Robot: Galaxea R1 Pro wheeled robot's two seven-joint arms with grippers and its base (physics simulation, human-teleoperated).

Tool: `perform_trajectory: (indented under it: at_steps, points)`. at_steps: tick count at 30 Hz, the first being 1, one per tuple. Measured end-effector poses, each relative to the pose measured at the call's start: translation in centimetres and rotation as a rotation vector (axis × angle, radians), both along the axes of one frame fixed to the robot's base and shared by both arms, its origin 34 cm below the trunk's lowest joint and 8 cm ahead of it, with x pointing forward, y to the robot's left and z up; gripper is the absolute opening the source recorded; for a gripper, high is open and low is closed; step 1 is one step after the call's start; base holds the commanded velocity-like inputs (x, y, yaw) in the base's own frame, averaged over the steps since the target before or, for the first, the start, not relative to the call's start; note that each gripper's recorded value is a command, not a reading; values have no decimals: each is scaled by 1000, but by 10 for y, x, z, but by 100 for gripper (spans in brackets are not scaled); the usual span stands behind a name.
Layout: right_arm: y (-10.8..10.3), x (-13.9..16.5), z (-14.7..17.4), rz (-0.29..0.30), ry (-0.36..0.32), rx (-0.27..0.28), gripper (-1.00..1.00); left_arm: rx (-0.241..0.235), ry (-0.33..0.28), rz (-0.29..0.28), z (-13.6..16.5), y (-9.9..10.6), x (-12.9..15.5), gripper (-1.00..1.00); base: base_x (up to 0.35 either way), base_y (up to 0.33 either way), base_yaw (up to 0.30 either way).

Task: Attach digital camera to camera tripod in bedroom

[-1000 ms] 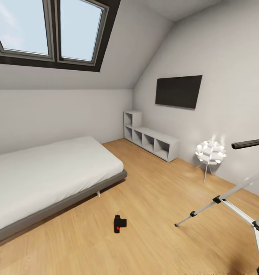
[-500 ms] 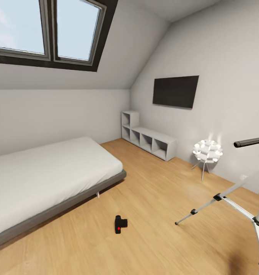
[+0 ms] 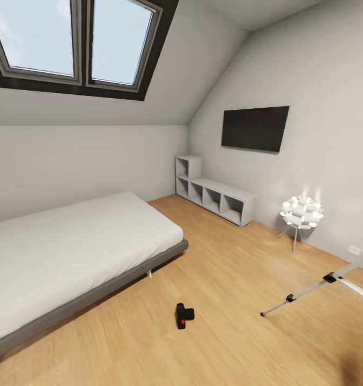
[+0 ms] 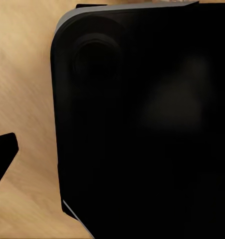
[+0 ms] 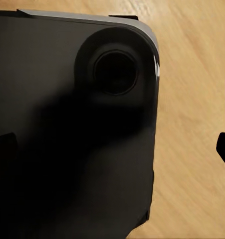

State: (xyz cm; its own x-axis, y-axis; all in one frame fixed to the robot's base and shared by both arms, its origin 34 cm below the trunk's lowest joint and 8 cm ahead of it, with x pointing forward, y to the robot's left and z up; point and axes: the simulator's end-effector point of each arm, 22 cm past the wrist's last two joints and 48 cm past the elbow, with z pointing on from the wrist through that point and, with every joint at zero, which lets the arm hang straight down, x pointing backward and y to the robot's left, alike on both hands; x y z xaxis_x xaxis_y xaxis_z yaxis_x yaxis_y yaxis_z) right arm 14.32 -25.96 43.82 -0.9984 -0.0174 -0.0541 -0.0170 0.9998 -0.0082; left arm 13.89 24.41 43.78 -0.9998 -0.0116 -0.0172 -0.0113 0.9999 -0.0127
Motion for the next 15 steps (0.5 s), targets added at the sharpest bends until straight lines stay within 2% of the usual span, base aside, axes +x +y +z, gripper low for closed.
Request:
perform_trajectory:
  at_steps: [7,15]
  points:
    - [0,0,0,3,0,0,100,0,6,0,0,0,-1,100,156,333,0]
    - [0,2,0,3,-9,-2,100,0,9,1,0,0,-2,100,219,302,0]
